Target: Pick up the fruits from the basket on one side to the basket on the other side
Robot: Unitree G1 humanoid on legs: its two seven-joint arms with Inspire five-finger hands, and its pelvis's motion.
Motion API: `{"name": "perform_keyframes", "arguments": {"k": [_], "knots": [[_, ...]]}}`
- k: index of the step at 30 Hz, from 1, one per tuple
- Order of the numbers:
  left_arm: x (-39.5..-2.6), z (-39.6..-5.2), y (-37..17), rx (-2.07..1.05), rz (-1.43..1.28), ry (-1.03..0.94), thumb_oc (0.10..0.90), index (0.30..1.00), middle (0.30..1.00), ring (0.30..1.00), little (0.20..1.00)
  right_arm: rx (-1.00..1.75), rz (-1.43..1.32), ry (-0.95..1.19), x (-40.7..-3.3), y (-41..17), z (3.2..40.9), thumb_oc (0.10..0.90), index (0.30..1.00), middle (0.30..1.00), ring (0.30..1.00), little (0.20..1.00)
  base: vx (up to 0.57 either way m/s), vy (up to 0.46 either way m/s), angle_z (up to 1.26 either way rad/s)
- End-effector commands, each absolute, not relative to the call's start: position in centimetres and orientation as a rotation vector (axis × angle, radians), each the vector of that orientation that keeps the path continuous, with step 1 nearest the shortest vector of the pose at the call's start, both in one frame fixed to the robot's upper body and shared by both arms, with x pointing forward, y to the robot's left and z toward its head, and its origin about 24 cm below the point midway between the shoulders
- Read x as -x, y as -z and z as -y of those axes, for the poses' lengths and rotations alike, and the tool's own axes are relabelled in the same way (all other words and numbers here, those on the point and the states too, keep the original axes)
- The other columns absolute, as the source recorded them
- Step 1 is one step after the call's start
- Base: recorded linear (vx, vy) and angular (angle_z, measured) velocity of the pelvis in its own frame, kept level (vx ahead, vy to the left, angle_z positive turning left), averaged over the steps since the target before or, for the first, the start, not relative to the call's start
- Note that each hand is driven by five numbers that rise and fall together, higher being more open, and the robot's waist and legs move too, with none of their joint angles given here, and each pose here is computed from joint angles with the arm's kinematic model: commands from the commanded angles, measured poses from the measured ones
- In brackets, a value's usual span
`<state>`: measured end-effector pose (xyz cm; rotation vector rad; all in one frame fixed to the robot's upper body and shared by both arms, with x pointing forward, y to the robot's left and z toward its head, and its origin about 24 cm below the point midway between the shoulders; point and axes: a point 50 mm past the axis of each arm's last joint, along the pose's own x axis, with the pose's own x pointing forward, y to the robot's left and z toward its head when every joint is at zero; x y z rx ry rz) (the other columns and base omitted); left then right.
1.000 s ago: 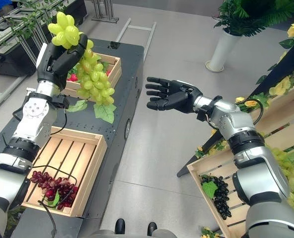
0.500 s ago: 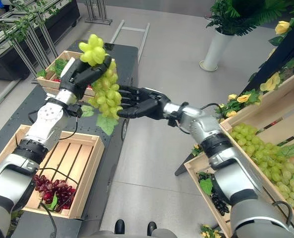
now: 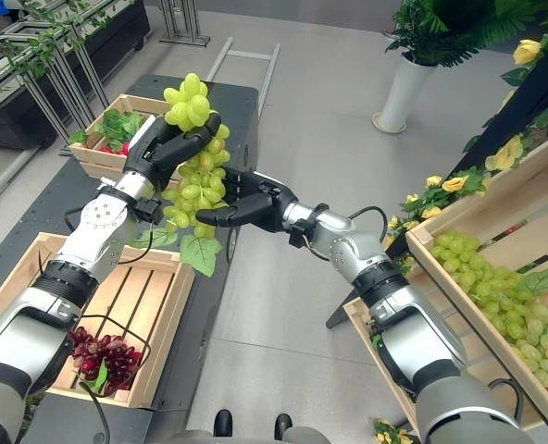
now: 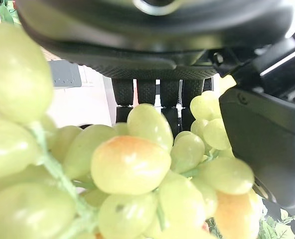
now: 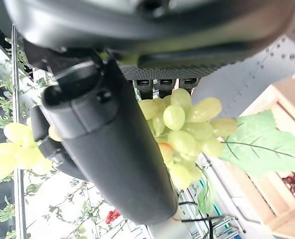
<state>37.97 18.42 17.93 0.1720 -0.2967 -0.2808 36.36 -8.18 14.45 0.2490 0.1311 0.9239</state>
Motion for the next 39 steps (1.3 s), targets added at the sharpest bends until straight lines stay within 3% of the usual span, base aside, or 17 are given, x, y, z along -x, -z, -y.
{"name": "perform_keyframes", "arguments": {"k": [1,13,14,15,31,32,33,39], "knots": [[-38.4,-15.9,-21.5,-0.099,0.463,0.337,0.4,0.3,0.3,0.3,0.3,-0.441,0.056,-0.984,-35.6,-16.5,6.0,0.8,0.9,0.9,0.9,0.9,0.0,0.0,0.0],[-38.7,-15.0,-19.7,-0.03,0.401,0.36,0.4,0.3,0.3,0.3,0.3,-0.635,0.156,-0.994,-35.2,-18.2,4.3,0.8,0.9,0.9,0.9,0.9,0.0,0.0,0.0],[-38.7,-14.9,-19.7,-0.029,0.401,0.361,0.4,0.3,0.3,0.3,0.3,-0.637,0.157,-0.994,-35.2,-18.1,4.2,0.742,0.813,0.813,0.813,0.813,0.0,0.0,0.0],[-38.6,-14.8,-19.6,-0.027,0.404,0.366,0.4,0.3,0.3,0.3,0.3,-0.65,0.164,-0.99,-35.2,-18.1,4.2,0.4,0.3,0.3,0.3,0.3,0.0,0.0,0.0],[-39.0,-15.8,-19.2,-0.054,0.382,0.277,0.406,0.309,0.309,0.309,0.309,-0.749,0.186,-0.931,-35.7,-17.8,5.1,0.4,0.3,0.3,0.3,0.3,0.0,-0.001,-0.01],[-39.1,-16.1,-19.0,-0.055,0.37,0.263,0.557,0.535,0.535,0.535,0.535,-0.768,0.182,-0.923,-35.8,-17.8,5.3,0.4,0.3,0.3,0.3,0.3,0.0,0.0,0.0],[-39.1,-16.2,-18.8,-0.056,0.359,0.254,0.8,0.9,0.9,0.9,0.9,-0.779,0.181,-0.918,-35.8,-17.8,5.3,0.4,0.3,0.3,0.3,0.3,0.0,0.0,0.0],[-39.4,-17.8,-18.1,-0.062,0.312,0.167,0.8,0.9,0.9,0.9,0.9,-0.783,0.174,-0.901,-36.0,-17.3,5.9,0.4,0.3,0.3,0.3,0.3,0.0,0.0,0.0]]}}
